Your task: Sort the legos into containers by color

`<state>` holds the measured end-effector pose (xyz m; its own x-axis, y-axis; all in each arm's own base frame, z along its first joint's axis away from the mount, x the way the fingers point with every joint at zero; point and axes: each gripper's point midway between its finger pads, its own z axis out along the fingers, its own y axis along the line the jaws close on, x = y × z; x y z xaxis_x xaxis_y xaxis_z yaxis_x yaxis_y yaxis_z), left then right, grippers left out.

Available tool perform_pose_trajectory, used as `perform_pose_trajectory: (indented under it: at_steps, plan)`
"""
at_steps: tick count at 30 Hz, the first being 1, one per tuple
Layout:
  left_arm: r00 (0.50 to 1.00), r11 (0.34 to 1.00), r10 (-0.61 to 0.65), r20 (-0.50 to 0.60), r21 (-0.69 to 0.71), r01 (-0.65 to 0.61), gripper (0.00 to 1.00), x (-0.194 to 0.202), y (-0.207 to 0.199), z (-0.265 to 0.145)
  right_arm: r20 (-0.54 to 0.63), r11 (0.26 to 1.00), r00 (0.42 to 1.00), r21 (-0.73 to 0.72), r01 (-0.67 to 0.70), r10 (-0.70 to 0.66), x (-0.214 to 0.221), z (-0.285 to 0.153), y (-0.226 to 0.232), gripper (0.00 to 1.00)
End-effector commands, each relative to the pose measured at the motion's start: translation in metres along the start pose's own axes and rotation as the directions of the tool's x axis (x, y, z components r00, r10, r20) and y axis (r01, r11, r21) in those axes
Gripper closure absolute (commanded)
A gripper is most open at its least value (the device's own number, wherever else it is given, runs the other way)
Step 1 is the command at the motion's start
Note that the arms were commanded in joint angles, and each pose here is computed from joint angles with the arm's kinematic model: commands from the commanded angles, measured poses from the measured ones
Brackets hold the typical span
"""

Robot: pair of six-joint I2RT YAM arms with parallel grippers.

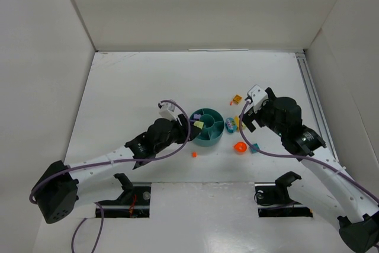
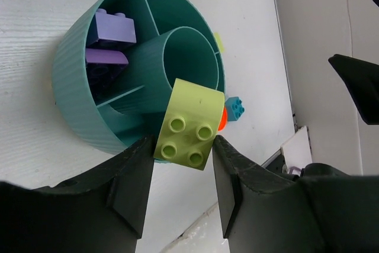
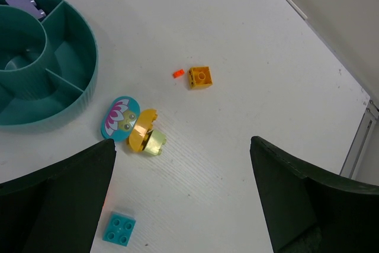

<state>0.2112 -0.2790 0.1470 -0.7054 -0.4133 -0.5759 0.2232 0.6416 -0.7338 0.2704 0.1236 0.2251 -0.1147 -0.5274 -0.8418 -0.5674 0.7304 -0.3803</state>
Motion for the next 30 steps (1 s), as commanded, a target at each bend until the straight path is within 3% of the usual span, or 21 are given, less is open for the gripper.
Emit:
perform_pose_trajectory:
  at_steps: [1,7,16,24,28,29,30]
  plan:
    - [0.998,0.999,-0.015,0.054,0.042,0.013,0.60,-0.017,-0.021,0.001,0.040,1.000,0.999,0.020,-0.002,0.001,-0.009,-0.002,-0.006,0.00]
    - [0.999,1.000,0.004,0.043,0.018,-0.005,0.60,-0.014,-0.022,0.007,0.036,1.000,0.999,0.029,-0.002,0.001,-0.008,-0.002,-0.007,0.00]
    - [0.990,0.995,0.085,0.116,-0.057,-0.079,0.55,-0.021,-0.021,0.011,0.036,1.000,0.999,0.029,-0.002,0.001,-0.008,-0.002,-0.007,0.00]
    - [0.988,0.988,0.129,0.089,-0.100,-0.120,0.52,-0.014,-0.017,0.017,0.036,1.000,0.999,0.029,-0.002,0.001,-0.008,-0.002,-0.007,0.00]
    - [0.983,0.989,0.123,0.134,-0.103,-0.110,0.09,-0.028,-0.021,0.003,0.042,1.000,0.999,0.020,0.023,-0.023,-0.010,-0.002,-0.007,0.00]
    - [0.976,0.987,0.124,0.177,-0.127,-0.102,0.00,-0.039,-0.020,-0.002,0.054,0.999,0.998,0.026,0.023,-0.024,-0.010,-0.003,-0.007,0.00]
    - [0.975,0.985,0.109,0.195,-0.156,-0.079,0.00,-0.047,-0.019,-0.012,0.054,0.999,0.998,0.027,0.032,-0.033,-0.010,-0.003,-0.007,0.00]
